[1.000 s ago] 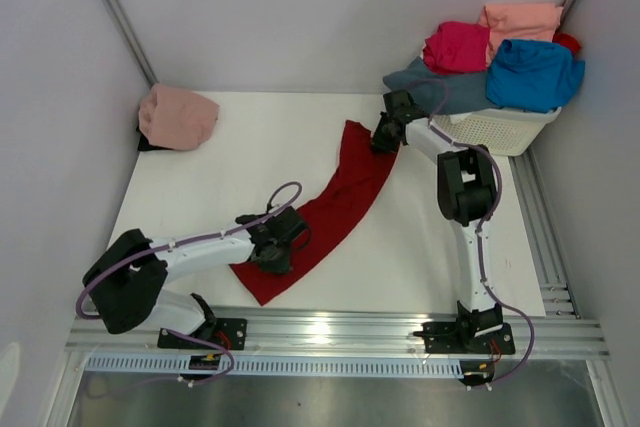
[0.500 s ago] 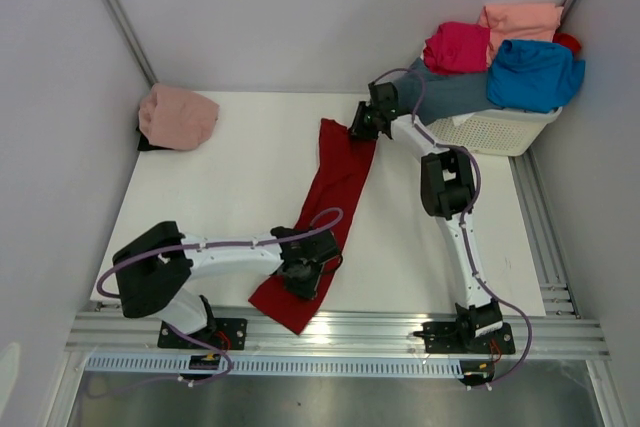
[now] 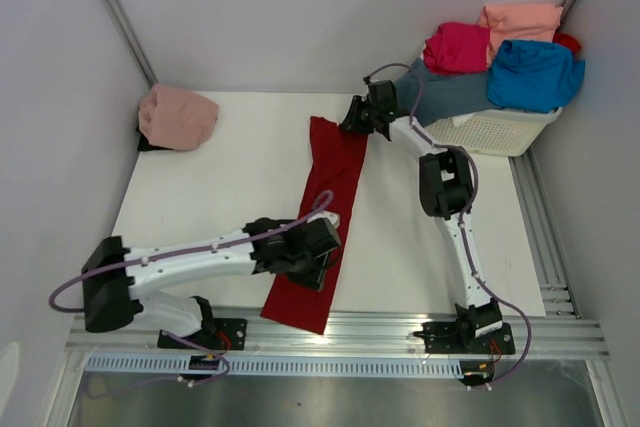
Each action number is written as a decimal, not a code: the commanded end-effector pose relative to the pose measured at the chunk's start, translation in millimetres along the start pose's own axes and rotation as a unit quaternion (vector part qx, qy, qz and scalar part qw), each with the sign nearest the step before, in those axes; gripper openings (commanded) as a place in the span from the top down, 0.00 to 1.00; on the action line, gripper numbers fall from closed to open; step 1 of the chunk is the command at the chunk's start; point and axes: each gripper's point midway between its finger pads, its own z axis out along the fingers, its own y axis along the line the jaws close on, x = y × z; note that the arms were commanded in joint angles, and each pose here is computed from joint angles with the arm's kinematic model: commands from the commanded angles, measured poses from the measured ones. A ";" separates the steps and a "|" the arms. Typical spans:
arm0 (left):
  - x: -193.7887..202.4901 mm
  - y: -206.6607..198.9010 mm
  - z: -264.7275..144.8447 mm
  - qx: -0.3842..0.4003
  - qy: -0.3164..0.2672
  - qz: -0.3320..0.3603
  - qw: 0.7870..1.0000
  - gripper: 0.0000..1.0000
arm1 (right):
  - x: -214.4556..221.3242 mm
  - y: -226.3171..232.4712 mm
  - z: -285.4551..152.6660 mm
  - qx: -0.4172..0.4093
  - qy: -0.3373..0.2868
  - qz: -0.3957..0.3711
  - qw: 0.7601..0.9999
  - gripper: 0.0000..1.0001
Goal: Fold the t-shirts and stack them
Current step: Rotate the tshirt 90 degrees, then grab the bottom of the folded rectangular tshirt with both arms
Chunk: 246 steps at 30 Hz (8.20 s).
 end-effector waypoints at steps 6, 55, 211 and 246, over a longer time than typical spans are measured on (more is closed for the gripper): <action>-66.3 36.5 -81.8 -0.040 -0.206 -0.055 0.976 0.60 | -116.5 100.0 -135.8 -0.044 -0.149 -0.109 0.982 0.63; -106.1 91.0 -39.2 0.021 -0.308 -0.074 0.948 0.47 | 288.8 116.1 -177.0 -0.123 0.205 -0.108 0.965 0.97; -57.9 12.8 83.5 0.211 -0.068 -0.038 0.974 0.99 | 291.4 59.6 -285.8 -0.079 0.066 0.005 0.995 1.00; -70.3 28.6 36.5 0.186 -0.158 -0.044 0.969 0.01 | 288.3 62.0 -308.1 -0.065 0.100 -0.033 0.992 1.00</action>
